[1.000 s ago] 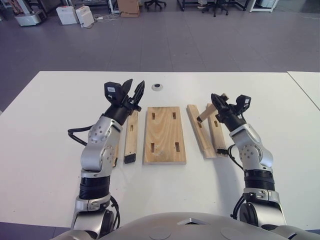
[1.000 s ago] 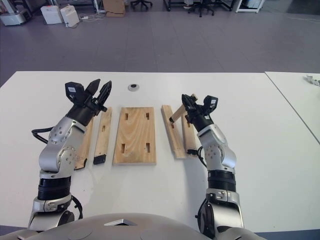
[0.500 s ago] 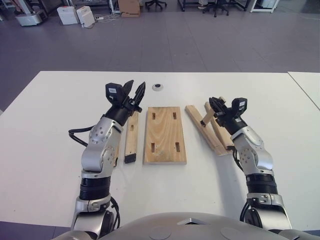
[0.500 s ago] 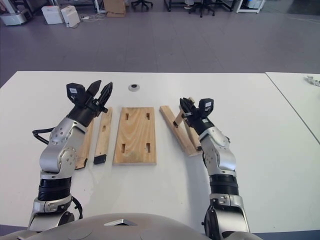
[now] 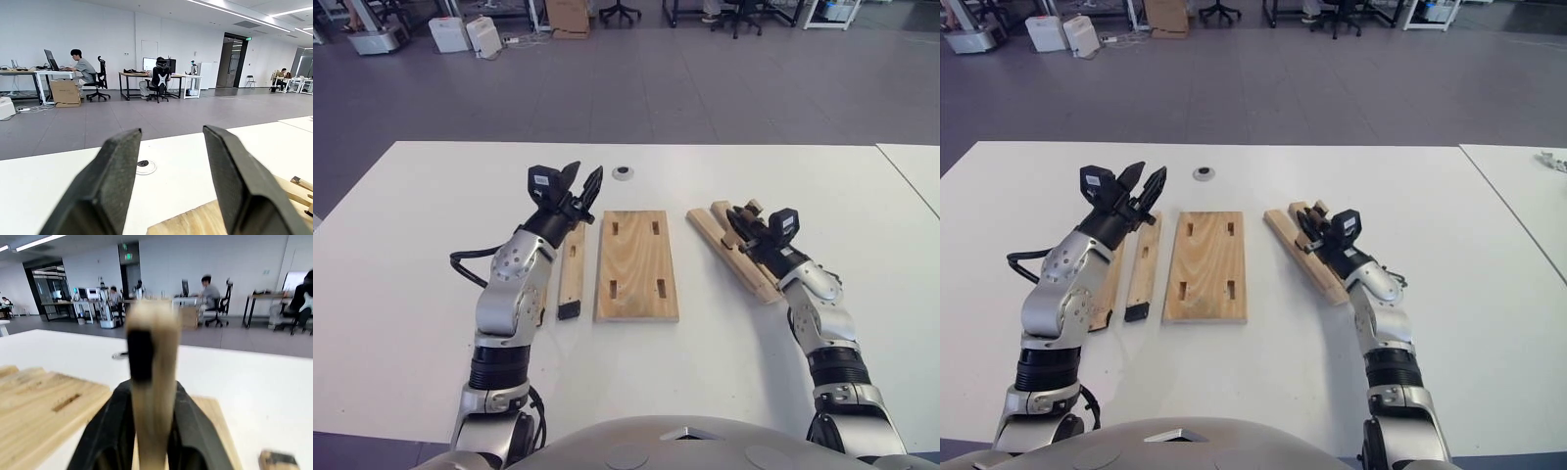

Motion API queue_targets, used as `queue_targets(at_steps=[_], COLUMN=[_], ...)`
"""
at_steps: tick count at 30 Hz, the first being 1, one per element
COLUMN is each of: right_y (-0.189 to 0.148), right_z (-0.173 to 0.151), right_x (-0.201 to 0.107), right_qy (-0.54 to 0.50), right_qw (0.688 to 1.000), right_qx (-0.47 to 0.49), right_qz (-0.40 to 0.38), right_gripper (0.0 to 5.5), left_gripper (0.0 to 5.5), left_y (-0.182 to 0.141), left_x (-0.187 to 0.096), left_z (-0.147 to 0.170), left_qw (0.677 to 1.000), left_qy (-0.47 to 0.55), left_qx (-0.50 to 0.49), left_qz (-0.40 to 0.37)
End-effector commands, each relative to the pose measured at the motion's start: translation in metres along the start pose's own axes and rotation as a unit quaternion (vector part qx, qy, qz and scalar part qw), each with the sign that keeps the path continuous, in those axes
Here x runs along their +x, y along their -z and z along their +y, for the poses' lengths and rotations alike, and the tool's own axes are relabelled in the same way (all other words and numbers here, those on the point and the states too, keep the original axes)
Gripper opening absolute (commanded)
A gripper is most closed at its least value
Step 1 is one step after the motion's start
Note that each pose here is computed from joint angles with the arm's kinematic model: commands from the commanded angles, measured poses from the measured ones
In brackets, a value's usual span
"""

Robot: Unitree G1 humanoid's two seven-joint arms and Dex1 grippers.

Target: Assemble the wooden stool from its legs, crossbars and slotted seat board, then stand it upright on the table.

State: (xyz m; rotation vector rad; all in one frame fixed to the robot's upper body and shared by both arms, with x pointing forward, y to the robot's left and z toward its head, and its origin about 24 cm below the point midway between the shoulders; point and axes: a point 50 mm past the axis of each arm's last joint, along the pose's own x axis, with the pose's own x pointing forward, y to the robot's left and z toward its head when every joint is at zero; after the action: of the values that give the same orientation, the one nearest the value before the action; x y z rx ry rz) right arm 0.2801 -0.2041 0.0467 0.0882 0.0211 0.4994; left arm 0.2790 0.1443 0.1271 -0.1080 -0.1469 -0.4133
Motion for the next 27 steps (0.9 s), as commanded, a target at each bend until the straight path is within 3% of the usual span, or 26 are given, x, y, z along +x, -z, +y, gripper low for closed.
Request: queue_targets(at_steps=[1, 8, 15, 23, 27], right_y=[-0.017, 0.001, 0.017, 0.011, 0.013], right_z=[-0.005, 0.011, 0.011, 0.005, 0.005], right_x=[0.009, -0.015, -0.035, -0.044, -0.046], right_qy=[0.006, 0.004, 0.050, 0.054, 0.050], right_qw=[0.999, 0.980, 0.956, 0.953, 0.950], right_qx=[-0.019, -0.004, -0.013, -0.026, -0.028], right_qz=[0.030, 0.198, 0.288, 0.296, 0.306], right_gripper=[1.63, 2.97, 2.97, 2.97, 2.18], left_gripper=[2.31, 2.31, 2.31, 2.31, 2.31], left_y=[-0.002, -0.001, 0.001, 0.005, 0.006], left_x=[0.003, 0.002, 0.002, 0.000, 0.001], left_z=[-0.001, -0.001, -0.003, -0.005, -0.007], left_qw=[1.000, 1.000, 1.000, 1.000, 1.000], left_qy=[0.000, -0.005, -0.002, -0.004, -0.004], left_qx=[0.004, 0.005, 0.010, 0.010, 0.010], left_qz=[-0.007, -0.009, -0.004, 0.002, 0.003])
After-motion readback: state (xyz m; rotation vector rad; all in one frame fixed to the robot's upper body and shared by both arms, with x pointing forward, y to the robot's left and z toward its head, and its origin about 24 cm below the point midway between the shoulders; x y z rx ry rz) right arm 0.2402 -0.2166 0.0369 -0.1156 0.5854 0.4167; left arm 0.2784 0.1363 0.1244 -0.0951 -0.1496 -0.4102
